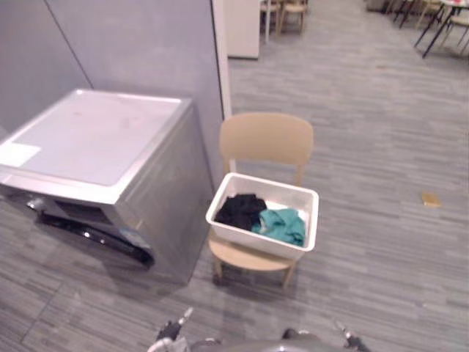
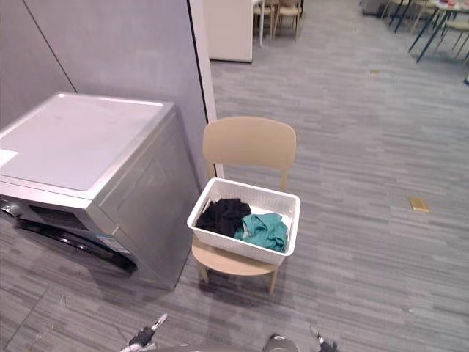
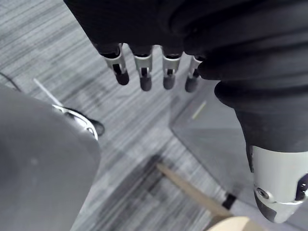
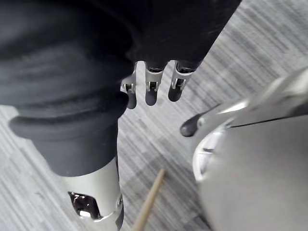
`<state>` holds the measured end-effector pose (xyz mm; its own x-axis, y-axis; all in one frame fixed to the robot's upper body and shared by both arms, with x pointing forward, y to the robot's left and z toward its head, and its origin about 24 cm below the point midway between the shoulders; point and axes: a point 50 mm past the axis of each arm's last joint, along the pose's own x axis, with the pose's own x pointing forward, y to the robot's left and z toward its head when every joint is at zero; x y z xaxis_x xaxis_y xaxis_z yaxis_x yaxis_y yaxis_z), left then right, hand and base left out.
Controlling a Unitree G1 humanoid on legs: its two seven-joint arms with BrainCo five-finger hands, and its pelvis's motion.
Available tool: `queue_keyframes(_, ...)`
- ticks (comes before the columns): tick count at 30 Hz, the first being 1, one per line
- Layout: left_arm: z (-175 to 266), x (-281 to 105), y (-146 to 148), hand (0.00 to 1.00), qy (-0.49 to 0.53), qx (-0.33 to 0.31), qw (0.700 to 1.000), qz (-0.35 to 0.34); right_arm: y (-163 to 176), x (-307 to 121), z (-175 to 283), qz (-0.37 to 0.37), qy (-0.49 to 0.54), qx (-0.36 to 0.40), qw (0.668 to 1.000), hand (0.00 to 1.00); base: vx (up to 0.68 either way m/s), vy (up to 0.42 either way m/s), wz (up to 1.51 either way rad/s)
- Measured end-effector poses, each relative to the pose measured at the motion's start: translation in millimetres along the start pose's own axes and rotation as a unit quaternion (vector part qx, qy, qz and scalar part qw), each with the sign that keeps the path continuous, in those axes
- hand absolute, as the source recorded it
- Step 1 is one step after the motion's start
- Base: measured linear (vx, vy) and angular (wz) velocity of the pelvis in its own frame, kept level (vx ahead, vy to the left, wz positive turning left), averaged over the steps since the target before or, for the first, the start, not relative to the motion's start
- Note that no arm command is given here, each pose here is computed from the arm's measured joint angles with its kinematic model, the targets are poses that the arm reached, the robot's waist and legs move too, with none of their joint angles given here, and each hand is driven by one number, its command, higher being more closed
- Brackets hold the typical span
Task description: Pick up the laundry basket with both hands and put the clothes into the washing machine.
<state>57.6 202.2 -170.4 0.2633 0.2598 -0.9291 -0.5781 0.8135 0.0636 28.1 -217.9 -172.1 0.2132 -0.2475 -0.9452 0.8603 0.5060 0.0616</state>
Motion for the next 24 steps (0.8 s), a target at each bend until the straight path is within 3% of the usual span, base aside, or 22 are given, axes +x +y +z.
queue_keyframes(9, -12.8, -2.7, 15.1, 0.0, 0.015, -0.038, 0.999, 0.016, -10.7, -2.2, -13.6, -0.012, 0.032, -0.045, 0.998, 0.0, -0.04, -0.015, 0.36)
queue_keyframes(14, 13.5, 0.6, -9.0, 0.0, -0.028, -0.003, 0.999, -0.021, 13.7, 2.6, 2.5, 0.014, 0.007, -0.081, 0.997, 0.0, -0.07, -0.081, 1.56)
queue_keyframes(20, 18.4, 0.7, -19.7, 0.0, -0.042, 0.008, 0.999, -0.031, 58.9, 5.2, 69.2, 0.062, -0.099, -0.09, 0.989, 0.0, -0.05, 0.109, 0.73)
queue_keyframes(24, 6.7, -1.3, -31.0, 0.0, -0.022, 0.024, 0.999, -0.04, 45.3, 5.9, 70.9, 0.039, -0.096, -0.047, 0.994, 0.0, -0.05, 0.365, 0.74)
